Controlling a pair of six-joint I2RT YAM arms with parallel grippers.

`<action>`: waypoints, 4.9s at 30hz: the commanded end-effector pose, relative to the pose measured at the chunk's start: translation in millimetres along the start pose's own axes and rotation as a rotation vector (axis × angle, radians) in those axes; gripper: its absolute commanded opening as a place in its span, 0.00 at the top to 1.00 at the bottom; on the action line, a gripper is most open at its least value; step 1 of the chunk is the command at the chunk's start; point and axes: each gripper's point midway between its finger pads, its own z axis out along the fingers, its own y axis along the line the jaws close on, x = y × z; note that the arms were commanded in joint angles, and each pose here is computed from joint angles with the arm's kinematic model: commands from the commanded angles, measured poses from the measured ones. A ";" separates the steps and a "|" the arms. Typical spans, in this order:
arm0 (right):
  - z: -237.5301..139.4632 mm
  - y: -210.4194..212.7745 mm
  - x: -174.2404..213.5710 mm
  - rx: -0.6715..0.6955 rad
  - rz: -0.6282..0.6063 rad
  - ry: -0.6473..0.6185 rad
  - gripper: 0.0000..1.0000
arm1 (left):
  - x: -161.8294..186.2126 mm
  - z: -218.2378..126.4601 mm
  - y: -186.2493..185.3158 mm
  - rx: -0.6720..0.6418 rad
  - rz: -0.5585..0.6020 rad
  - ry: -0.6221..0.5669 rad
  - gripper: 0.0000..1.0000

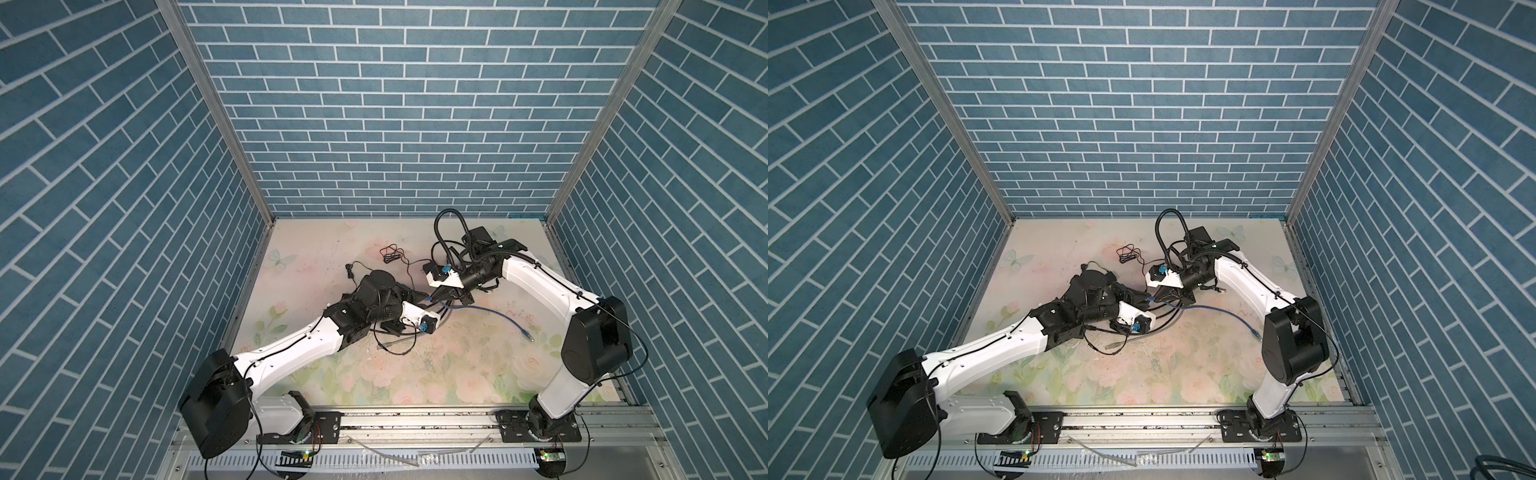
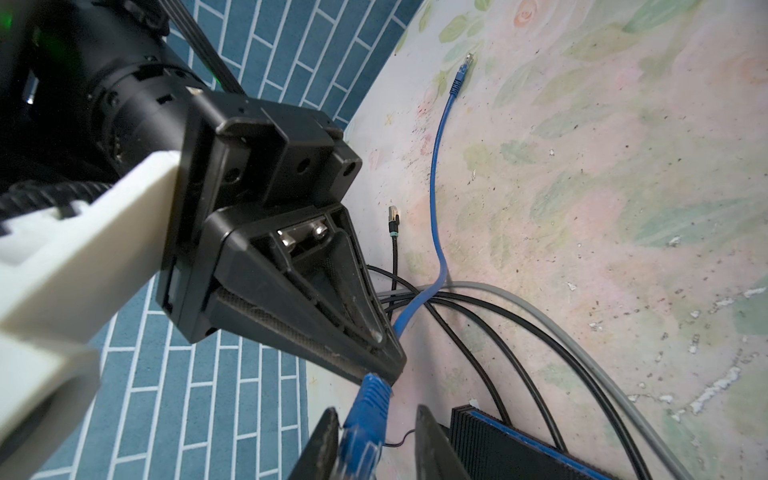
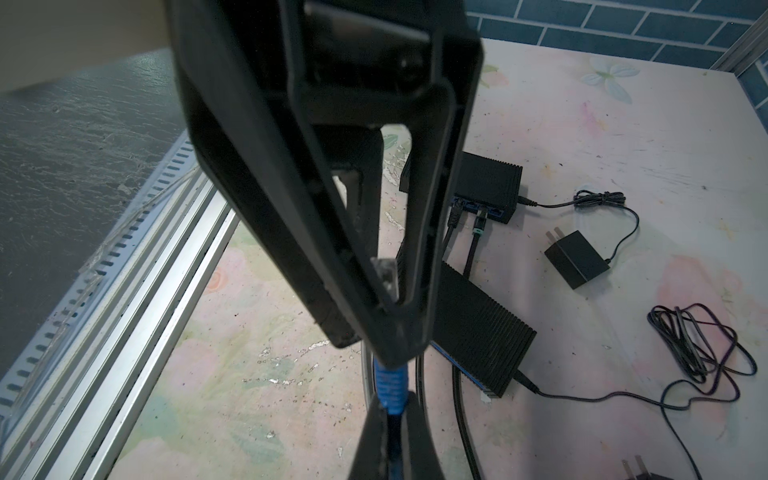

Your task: Insert the plug into the switch port

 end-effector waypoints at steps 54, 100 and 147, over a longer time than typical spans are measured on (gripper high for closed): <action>-6.1 -4.6 12.6 0.329 -0.205 -0.008 0.71 | 8.3 9.4 9.8 0.064 -0.310 0.060 0.92; -5.5 5.0 -36.7 0.612 -0.457 -0.342 0.89 | 12.4 21.3 -8.5 0.071 -0.701 0.017 0.92; 6.0 -3.7 -10.0 0.644 -0.415 -0.216 0.72 | 11.0 6.6 -2.6 0.068 -0.731 -0.039 0.92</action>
